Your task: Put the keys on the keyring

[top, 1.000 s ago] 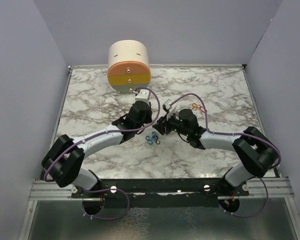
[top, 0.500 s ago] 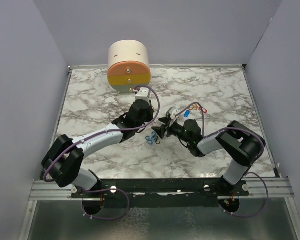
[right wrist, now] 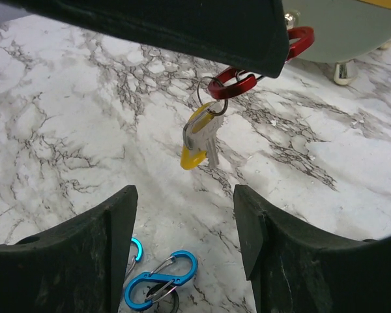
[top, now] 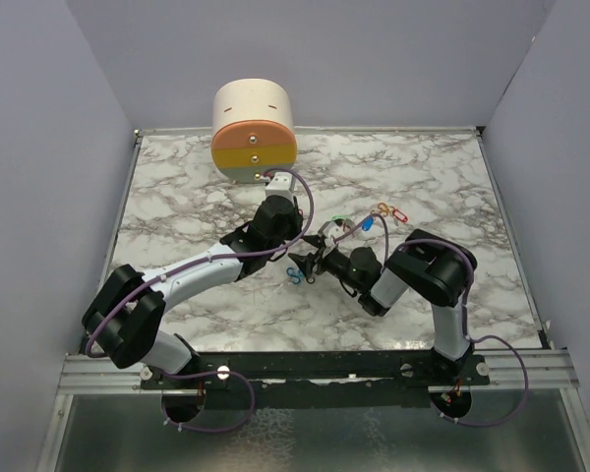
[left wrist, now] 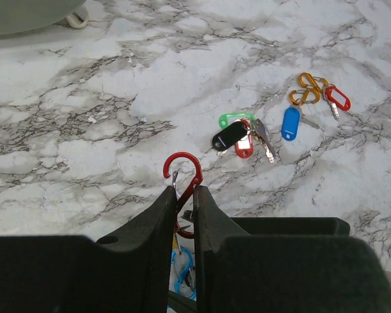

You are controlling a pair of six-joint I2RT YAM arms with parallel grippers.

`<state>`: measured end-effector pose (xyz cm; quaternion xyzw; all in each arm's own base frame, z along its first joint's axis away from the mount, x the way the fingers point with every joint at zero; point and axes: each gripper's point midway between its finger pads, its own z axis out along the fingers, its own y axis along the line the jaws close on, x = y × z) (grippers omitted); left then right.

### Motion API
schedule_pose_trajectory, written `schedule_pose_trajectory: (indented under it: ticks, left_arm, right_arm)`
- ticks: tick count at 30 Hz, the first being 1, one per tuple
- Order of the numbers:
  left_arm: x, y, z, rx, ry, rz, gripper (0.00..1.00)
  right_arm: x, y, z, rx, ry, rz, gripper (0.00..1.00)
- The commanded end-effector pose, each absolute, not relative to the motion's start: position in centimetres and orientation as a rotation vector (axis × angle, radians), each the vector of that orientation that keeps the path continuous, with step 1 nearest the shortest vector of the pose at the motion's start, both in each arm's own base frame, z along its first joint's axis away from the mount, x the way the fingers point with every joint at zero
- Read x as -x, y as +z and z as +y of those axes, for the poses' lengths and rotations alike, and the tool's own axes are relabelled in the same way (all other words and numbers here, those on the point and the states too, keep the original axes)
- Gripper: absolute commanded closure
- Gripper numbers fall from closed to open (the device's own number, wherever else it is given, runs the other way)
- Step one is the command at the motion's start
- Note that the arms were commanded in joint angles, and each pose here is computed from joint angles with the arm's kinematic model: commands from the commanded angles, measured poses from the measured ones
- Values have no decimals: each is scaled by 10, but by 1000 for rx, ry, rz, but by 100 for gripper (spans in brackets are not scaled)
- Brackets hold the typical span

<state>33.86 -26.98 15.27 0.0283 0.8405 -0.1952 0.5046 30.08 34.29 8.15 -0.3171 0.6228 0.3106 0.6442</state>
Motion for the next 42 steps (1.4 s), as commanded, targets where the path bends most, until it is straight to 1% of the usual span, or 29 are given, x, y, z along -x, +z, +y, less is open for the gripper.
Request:
schedule_pose_trajectory:
  ticks: [1, 8, 15, 29, 37, 42]
  left_arm:
    - [-344, 167, -278, -51, -522, 1997, 83]
    - [-343, 166, -277, -50, -525, 2002, 83]
    - [-342, 165, -277, -49, -525, 2005, 83]
    - [-341, 161, -274, -48, -514, 2014, 83]
    - [-341, 159, -274, -47, -509, 2018, 83]
    - [-341, 157, -274, -46, -506, 2021, 83]
  right_arm:
    - [-312, 138, 348, 593, 691, 1196, 40]
    - [-322, 149, 353, 552, 671, 1153, 43]
    - [-331, 155, 351, 504, 638, 1124, 49]
    - [-337, 170, 351, 467, 620, 1094, 54]
    - [-339, 176, 345, 447, 594, 1092, 61]
    - [-338, 180, 343, 445, 588, 1085, 63]
